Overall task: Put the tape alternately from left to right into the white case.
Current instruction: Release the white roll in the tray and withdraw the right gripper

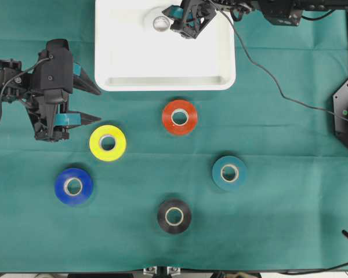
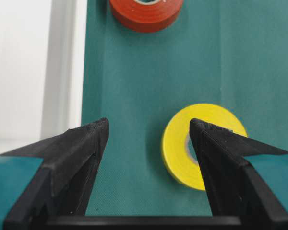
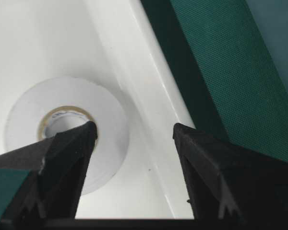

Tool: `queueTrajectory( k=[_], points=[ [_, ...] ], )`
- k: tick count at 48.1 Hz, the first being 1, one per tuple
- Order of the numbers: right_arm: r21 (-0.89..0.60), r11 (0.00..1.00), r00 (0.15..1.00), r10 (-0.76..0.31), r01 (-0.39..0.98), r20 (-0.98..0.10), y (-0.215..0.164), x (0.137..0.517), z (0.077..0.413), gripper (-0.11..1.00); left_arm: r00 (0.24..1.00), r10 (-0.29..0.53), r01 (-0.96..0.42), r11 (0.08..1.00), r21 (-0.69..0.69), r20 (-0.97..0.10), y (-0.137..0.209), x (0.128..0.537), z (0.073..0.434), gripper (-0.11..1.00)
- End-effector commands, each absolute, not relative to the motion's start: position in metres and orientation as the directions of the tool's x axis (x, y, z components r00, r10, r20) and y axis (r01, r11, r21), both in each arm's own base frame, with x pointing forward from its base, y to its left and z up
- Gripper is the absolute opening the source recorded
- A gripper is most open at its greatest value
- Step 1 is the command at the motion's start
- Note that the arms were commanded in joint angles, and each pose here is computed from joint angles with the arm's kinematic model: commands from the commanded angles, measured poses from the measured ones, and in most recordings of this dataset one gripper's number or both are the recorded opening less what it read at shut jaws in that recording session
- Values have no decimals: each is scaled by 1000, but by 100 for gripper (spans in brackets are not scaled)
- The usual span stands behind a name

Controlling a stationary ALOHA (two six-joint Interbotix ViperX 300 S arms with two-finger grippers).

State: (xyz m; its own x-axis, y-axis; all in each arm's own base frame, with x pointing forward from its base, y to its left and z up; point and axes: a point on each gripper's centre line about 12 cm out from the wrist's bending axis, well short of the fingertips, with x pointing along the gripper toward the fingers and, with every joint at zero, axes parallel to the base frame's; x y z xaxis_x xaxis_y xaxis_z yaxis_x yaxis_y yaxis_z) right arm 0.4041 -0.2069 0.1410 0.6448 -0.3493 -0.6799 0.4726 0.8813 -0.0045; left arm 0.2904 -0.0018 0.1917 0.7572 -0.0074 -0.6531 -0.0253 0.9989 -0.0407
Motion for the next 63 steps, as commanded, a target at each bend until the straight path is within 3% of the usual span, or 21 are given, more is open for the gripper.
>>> queueTrajectory(
  k=[1, 17, 63],
  points=[
    [-5, 891, 692, -356, 454, -628, -197, 405, 173, 72, 776, -7, -27, 999, -44, -631, -1, 294, 201, 95],
    [-5, 924, 736, -308, 383, -603, -153, 387, 196, 72, 776, -7, -27, 999, -44, -631, -1, 294, 201, 95],
    [3, 994, 815, -88, 109, -572, -33, 341, 206, 72, 776, -7, -38, 998, -57, -631, -1, 294, 201, 95]
  ],
)
